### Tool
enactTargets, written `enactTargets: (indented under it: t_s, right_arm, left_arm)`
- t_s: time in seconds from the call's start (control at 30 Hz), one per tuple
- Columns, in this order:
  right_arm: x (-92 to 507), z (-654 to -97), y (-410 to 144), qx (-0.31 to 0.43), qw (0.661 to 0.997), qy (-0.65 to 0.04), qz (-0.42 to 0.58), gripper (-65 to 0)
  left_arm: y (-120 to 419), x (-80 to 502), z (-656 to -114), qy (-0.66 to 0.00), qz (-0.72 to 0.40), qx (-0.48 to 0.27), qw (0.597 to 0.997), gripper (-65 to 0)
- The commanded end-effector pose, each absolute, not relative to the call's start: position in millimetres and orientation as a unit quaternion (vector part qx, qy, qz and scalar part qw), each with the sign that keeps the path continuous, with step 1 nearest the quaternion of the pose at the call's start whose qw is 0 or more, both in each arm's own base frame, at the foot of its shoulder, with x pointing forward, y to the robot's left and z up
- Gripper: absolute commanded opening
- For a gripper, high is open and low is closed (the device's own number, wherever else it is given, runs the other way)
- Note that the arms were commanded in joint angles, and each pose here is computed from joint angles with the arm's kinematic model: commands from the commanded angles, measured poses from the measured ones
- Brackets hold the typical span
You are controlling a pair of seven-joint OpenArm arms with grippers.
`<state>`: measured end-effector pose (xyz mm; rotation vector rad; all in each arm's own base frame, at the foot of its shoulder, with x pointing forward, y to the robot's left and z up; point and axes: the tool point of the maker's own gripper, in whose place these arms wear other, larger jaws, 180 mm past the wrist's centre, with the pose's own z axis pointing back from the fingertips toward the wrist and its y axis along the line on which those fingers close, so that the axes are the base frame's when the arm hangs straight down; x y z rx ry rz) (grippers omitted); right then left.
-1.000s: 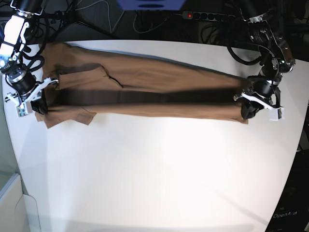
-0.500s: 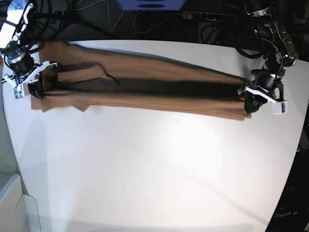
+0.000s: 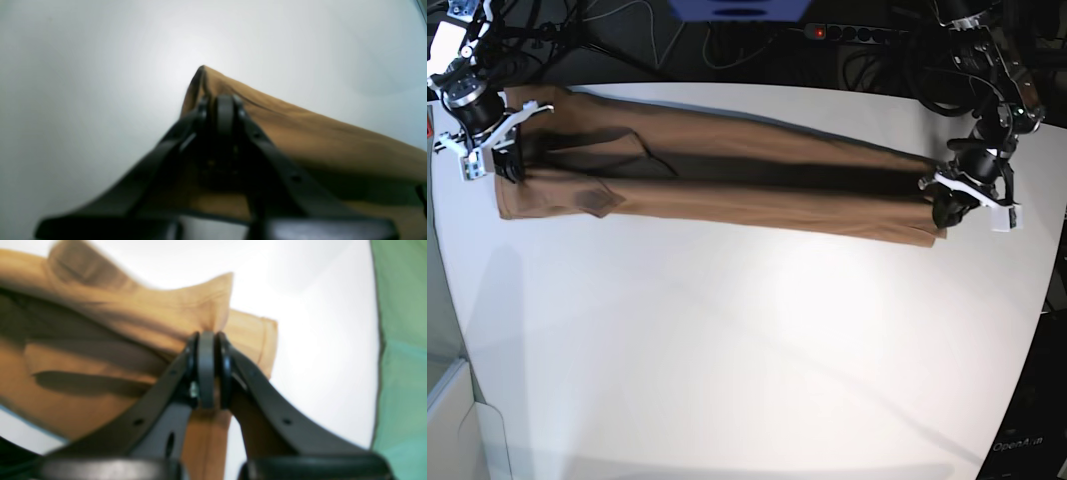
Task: Fold the T-shirt properly
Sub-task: 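Lift the opposite edge with both grippers and fold it over the shirt, then pull the folded strip taut with both grippers, right gripper toward its arm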
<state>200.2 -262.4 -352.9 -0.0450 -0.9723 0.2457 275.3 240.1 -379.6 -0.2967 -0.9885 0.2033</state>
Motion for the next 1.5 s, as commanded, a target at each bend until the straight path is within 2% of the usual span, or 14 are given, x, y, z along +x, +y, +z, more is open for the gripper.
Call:
enactTargets:
  t_s: [0.0, 0.33, 0.8, 1.13, 1.47]
  right_arm:
    - [203, -339, -265, -0.027, 0.863, -0.489, 0.123, -64.3]
    - [171, -339, -267, -0.024, 0.855, -0.512, 0.081, -64.3]
    - [157, -343, -273, -0.033, 0.860, -0.506, 0.054, -64.3]
    - [147, -337, -257, -0.015, 0.837, -0.547, 0.018, -64.3]
    - [134, -355, -257, -0.007, 0.850, -0.527, -0.004, -64.3]
  left_arm:
    - [246, 283, -364, -0.498, 0.093, -0.138, 0.851, -62.6]
    - [246, 283, -365, -0.497, 0.092, -0.138, 0.852, -62.7]
    - [246, 283, -365, -0.497, 0.092, -0.137, 0.852, -62.7]
    - [245, 283, -365, -0.497, 0.094, -0.139, 0.851, -62.7]
    - [245, 283, -365, -0.497, 0.094, -0.139, 0.851, -62.7]
